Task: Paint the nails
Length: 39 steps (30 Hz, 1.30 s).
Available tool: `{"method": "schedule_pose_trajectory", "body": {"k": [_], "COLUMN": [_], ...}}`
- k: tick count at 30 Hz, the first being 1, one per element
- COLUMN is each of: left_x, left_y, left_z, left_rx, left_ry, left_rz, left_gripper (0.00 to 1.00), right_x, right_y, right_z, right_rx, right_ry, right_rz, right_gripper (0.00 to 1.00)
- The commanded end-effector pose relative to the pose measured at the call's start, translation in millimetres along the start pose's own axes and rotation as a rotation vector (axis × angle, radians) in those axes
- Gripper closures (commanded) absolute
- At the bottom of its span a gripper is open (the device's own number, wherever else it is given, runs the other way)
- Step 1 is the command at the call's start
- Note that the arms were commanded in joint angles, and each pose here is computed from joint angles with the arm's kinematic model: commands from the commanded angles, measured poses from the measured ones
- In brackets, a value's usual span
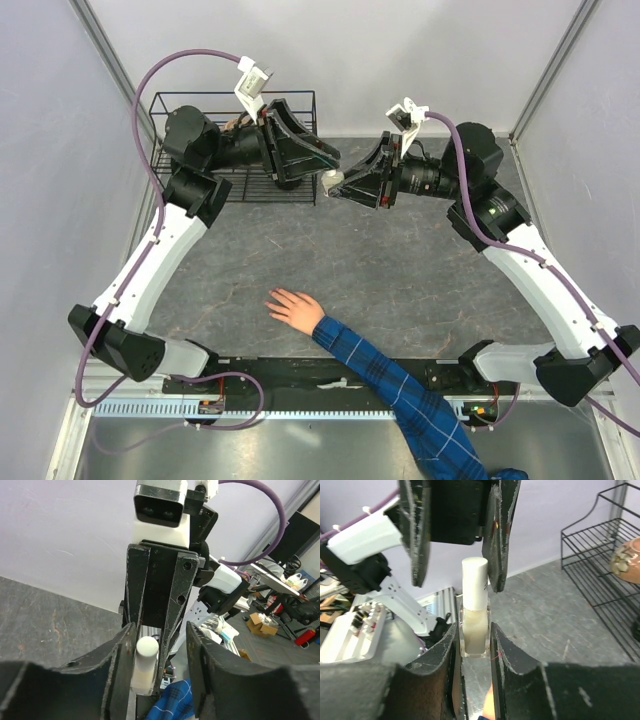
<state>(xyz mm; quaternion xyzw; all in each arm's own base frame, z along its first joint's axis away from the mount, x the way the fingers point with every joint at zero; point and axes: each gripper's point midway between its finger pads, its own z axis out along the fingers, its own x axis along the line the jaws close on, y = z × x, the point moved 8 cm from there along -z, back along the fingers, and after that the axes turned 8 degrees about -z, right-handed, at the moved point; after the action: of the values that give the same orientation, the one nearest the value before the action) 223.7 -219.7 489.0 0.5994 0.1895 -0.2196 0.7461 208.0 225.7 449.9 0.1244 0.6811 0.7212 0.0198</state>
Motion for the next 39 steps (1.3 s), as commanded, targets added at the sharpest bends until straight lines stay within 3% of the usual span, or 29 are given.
{"method": "schedule_pose_trajectory", "body": {"k": [1, 2, 5, 7, 10, 11, 12, 13, 14, 15, 16, 19, 24, 25, 26, 29, 31, 32, 34, 39], "left_x": [-10.6, -9.6, -9.2, -9.9, -5.5, -2.7, 4.3, 2.5, 4.5, 7.3, -0.9, 4.8, 13.4, 11.6, 8.4, -1.0, -6.1, -8.1, -14.7, -32.7], "left_y": [6.0, 5.0, 2.5, 3.2, 4.0, 10.2, 9.7, 5.7, 6.5, 5.3, 11.6, 7.1, -2.4, -2.1, -2.7, 2.1, 8.4, 9.6, 16.3, 20.6], "left_z": [1.6, 1.6, 0.6, 0.5, 0.9, 2.5, 1.4, -1.3, 5.6, 7.3, 10.3, 22.1, 26.5, 26.6, 26.6, 19.8, 15.9, 12.7, 11.8, 5.3], "left_rx": [0.03, 0.035, 0.043, 0.038, 0.024, -0.043, -0.059, -0.053, -0.132, -0.12, -0.14, -0.105, -0.056, -0.052, -0.034, -0.035, -0.071, -0.049, -0.048, -0.046], "left_ry": [-0.074, -0.077, -0.079, -0.073, 0.006, 0.103, 0.209, 0.336, 0.507, 0.565, 0.595, 0.656, 0.631, 0.617, 0.573, 0.46, 0.404, 0.348, 0.3, 0.139], "left_rz": [0.014, 0.01, 0.007, 0.009, -0.009, 0.0, 0.08, 0.067, 0.116, 0.196, 0.227, 0.194, 0.158, 0.161, 0.16, 0.177, 0.169, 0.159, 0.137, 0.12], "left_gripper": [0.53, 0.55, 0.89, 0.97, 0.98, 0.98, 0.98, 0.98, 0.98, 0.98, 0.98, 0.98, 0.98, 0.93, 0.75, 0.49, 0.44, 0.3, 0.1, 0.13], "right_x": [4.8, 4.3, 1.4, -1.2, -12.5, -19.2, -28.7, -20.1, -12.5, -12.9, 18.3, 41.4, 46.0, 52.3, 52.8, 51.1, 34.1, 36.3, 21.0, 4.5], "right_y": [9.7, 12.6, 9.8, 9.3, 4.8, 3.1, 17.6, 1.2, 4.3, 27.2, 15.1, 18.7, 8.8, 12.8, 1.1, 2.4, 4.7, -0.6, 3.5, -1.5], "right_z": [-0.7, 0.0, 2.2, 2.0, 2.5, 3.3, 1.7, 14.0, 20.4, 13.0, 36.7, 49.2, 53.2, 50.3, 51.2, 41.4, 27.8, 29.4, 14.2, -5.7], "right_rx": [-0.068, -0.09, -0.099, -0.102, -0.08, -0.06, -0.08, 0.044, 0.074, 0.045, 0.148, 0.239, 0.224, 0.182, 0.189, 0.116, 0.094, 0.093, 0.069, 0.072], "right_ry": [0.099, 0.109, 0.107, 0.079, -0.047, -0.13, -0.314, -0.396, -0.494, -0.781, -0.778, -0.951, -0.858, -0.77, -0.728, -0.582, -0.54, -0.414, -0.392, -0.244], "right_rz": [0.015, 0.001, 0.02, 0.02, 0.021, 0.013, -0.027, -0.107, -0.172, -0.245, -0.377, -0.538, -0.547, -0.545, -0.541, -0.48, -0.409, -0.376, -0.31, -0.202], "right_gripper": [1.0, 1.0, 1.0, 1.0, 1.0, 1.0, 1.0, 1.0, 1.0, 1.0, 1.0, 1.0, 1.0, 1.0, 1.0, 1.0, 1.0, 1.0, 1.0, 1.0]}}
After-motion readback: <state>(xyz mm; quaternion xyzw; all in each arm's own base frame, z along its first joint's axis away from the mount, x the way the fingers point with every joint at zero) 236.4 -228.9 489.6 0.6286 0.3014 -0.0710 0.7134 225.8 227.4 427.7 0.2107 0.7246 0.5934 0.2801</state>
